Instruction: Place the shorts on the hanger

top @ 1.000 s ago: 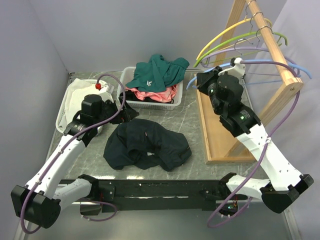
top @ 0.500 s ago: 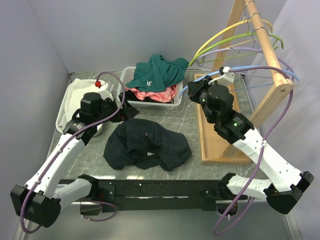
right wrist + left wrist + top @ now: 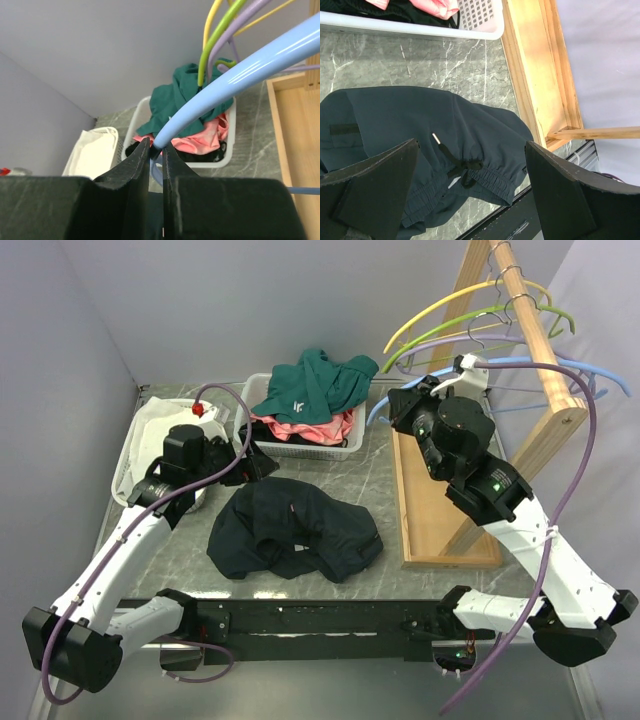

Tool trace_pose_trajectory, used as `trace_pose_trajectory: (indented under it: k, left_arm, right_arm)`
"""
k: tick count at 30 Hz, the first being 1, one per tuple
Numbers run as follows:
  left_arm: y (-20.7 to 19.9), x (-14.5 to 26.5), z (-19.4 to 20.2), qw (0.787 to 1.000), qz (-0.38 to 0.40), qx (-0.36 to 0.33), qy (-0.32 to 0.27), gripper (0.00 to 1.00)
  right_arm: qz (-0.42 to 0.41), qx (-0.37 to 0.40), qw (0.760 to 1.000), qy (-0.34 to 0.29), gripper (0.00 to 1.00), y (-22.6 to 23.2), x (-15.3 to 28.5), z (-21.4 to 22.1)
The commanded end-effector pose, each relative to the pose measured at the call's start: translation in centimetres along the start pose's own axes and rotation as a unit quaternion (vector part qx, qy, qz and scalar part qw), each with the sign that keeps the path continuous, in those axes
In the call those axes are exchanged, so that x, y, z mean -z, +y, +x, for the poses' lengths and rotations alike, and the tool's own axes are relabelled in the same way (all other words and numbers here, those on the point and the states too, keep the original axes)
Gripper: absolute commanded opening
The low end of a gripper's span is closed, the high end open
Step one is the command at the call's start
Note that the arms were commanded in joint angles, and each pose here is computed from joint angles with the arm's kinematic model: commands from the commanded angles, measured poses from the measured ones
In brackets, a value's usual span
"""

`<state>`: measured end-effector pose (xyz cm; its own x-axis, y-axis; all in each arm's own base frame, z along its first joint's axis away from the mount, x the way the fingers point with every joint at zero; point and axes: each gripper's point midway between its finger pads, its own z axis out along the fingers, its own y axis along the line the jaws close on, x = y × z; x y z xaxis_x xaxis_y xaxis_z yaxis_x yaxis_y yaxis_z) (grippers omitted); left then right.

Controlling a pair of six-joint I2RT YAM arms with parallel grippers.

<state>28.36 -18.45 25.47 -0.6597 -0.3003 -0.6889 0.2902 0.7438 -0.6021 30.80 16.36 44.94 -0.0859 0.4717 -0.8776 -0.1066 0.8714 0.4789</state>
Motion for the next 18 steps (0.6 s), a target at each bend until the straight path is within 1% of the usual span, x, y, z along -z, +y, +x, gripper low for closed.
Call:
trace_pose_trajectory:
  k: [1,4,11,14,18]
  left_arm:
    - [-1.4,0.8,-1.7,0.999,0.022,-0.019,-0.026,0.93]
    - [-1.3,0.7,-1.7,0.999,0.02,-0.02,-0.025,0.93]
    - [-1.3,0.5,-1.5,0.999,0.022,-0.02,-0.021,0.93]
    - [-1.2,0.3,-1.4,0.999,0.022,-0.019,-0.018,0.93]
    - [-1.0,0.2,-1.4,1.0,0.017,-0.018,-0.016,0.93]
  right_arm:
    - [0.018,0.036,0.999,-0.025,0.0,-0.6,0.3,-2.0]
    - [0.025,0.041,0.999,-0.025,0.0,-0.9,0.5,-2.1]
    - [0.065,0.064,0.994,-0.058,0.0,-2.2,1.5,-4.3]
    - [0.056,0.064,0.994,-0.064,0.0,-2.1,2.0,-5.0]
    - [0.016,0.043,0.997,-0.068,0.0,-1.2,3.3,-5.9]
